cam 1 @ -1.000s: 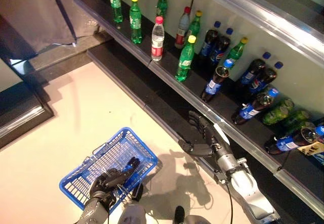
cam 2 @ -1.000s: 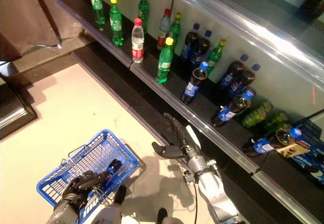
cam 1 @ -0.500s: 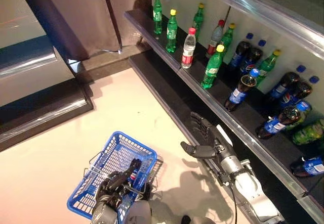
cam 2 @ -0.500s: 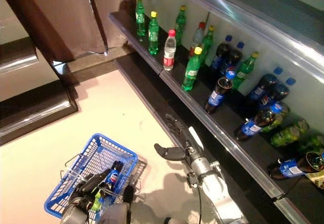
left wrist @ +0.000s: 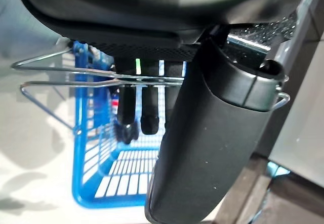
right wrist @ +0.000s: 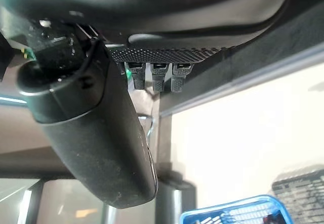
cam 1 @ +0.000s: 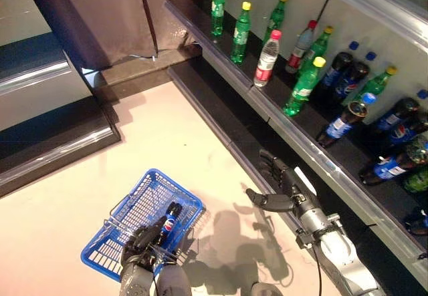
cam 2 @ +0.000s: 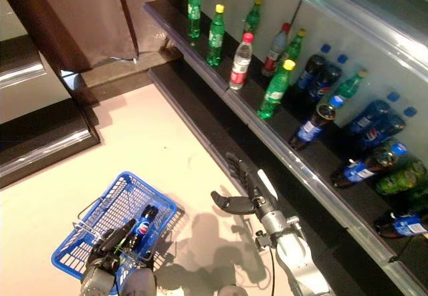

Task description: Pick up the drink and place into the basket.

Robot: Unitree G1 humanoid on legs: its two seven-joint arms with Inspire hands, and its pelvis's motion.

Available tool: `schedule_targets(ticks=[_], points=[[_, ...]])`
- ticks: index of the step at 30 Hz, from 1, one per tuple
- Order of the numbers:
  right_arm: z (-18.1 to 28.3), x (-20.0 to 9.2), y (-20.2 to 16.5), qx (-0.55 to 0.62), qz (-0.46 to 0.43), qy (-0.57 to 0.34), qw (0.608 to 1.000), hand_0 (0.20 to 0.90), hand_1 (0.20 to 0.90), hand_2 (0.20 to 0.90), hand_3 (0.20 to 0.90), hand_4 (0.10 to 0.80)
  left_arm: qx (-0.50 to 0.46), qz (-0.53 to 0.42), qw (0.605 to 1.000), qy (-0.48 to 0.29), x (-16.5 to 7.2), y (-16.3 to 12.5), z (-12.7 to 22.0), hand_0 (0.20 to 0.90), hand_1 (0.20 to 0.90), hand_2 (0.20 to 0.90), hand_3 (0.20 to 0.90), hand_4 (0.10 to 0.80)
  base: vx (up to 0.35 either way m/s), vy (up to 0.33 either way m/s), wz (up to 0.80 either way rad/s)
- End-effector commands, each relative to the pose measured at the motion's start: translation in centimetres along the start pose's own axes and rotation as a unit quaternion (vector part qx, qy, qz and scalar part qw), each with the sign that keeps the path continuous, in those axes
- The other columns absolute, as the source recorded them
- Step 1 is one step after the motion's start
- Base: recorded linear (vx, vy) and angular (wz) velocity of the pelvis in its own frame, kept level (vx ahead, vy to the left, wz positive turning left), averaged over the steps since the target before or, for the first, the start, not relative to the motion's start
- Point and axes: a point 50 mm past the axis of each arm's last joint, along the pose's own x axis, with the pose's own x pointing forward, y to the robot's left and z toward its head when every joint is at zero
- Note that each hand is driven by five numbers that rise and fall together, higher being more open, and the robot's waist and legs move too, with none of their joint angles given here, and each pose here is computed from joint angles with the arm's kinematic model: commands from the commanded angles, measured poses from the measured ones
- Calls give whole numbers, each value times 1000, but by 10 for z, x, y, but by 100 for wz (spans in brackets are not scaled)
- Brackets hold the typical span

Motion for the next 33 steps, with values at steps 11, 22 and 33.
schedule_targets(ticks=[11, 22, 33], points=[[36, -1, -14, -2, -38, -119, 992, 900, 900, 900, 900, 800, 25, -119, 983, -136, -25, -30, 42, 300, 300, 300, 200, 100, 259, 21, 0], [44, 10, -16, 0, -42, -122, 992, 900, 900, 900, 900, 800, 31, -120, 986, -110, -23, -32, 36, 300, 300, 300, 200, 100, 396, -187, 29], [38, 7, -18, -11, -13, -96, 995, 900, 900, 900, 900, 800, 6, -111, 990, -86, -30, -22, 20, 300, 300, 300, 200, 100, 403, -36, -18]])
